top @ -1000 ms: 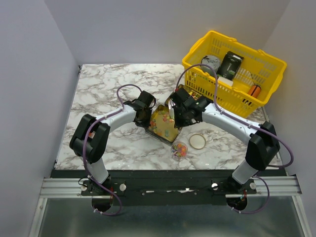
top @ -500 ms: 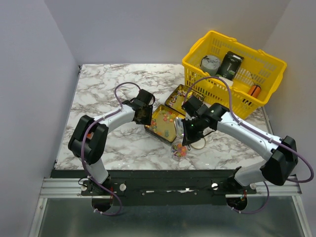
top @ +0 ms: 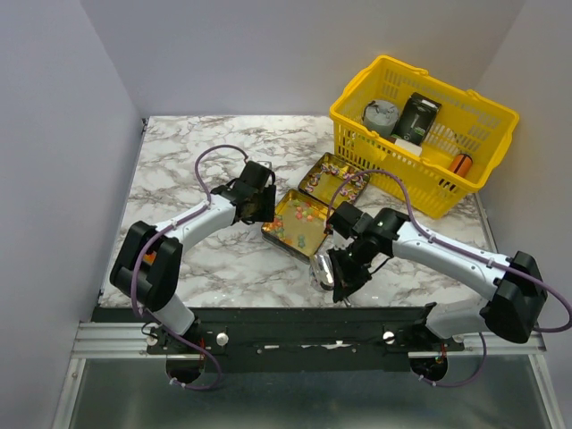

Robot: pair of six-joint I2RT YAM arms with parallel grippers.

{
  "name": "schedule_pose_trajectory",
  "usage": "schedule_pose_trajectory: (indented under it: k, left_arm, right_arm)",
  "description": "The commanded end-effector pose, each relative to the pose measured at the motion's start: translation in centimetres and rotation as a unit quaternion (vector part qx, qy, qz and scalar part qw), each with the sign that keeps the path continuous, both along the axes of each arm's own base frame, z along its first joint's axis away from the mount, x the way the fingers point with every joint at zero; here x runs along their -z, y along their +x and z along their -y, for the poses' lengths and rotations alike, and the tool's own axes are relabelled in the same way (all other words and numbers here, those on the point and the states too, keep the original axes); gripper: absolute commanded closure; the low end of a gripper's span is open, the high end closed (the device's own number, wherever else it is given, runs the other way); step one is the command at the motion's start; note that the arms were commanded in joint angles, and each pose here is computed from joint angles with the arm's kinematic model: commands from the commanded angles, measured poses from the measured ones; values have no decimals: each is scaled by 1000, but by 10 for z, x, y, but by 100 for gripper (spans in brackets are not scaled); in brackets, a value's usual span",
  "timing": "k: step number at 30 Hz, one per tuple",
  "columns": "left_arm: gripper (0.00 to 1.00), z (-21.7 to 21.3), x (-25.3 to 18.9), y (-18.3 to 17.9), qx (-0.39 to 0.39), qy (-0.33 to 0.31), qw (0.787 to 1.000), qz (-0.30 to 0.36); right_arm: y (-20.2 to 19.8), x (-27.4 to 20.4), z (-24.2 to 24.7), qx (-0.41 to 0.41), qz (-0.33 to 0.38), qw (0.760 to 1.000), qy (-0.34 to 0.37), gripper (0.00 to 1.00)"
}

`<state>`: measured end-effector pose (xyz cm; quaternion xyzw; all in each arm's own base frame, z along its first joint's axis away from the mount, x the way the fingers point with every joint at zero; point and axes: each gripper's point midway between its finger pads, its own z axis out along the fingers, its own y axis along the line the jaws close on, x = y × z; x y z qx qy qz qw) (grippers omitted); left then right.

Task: Pack the candies
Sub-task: Scoop the fake candies from the storage box, then place the fake candies in the packing bottle.

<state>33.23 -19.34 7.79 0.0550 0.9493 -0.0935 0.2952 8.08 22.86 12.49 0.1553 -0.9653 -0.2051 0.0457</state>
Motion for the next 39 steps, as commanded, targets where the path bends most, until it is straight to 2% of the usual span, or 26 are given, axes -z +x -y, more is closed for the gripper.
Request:
schedule_pose_trajectory:
  k: [1,10,20,24,28,39]
  left_arm:
    - [35,-8,-9,4,-17,3,1000,26]
    - [35,-10,-12,3,-19,3,999,32]
    - [35,-10,-14,3,-19,0,999,37]
    - [35,-12,-14,2,-19,5,999,35]
    - [35,-15,-14,3,-24,9,999,37]
    - [35,-16,-14,3,-27,12,999,41]
  right_arm:
    - [-20,-6,-13,11,-54,997,51,100]
    - [-27,-5,-19,44,-105,990,79,100]
    - [-16,-21,-26,102,-145,972,155,100]
    - [-21,-31,-33,125,-201,950,201,100]
    - [-25,-33,-31,170,-253,927,217,100]
    - [-15,-48,-30,241,-310,880,268,100]
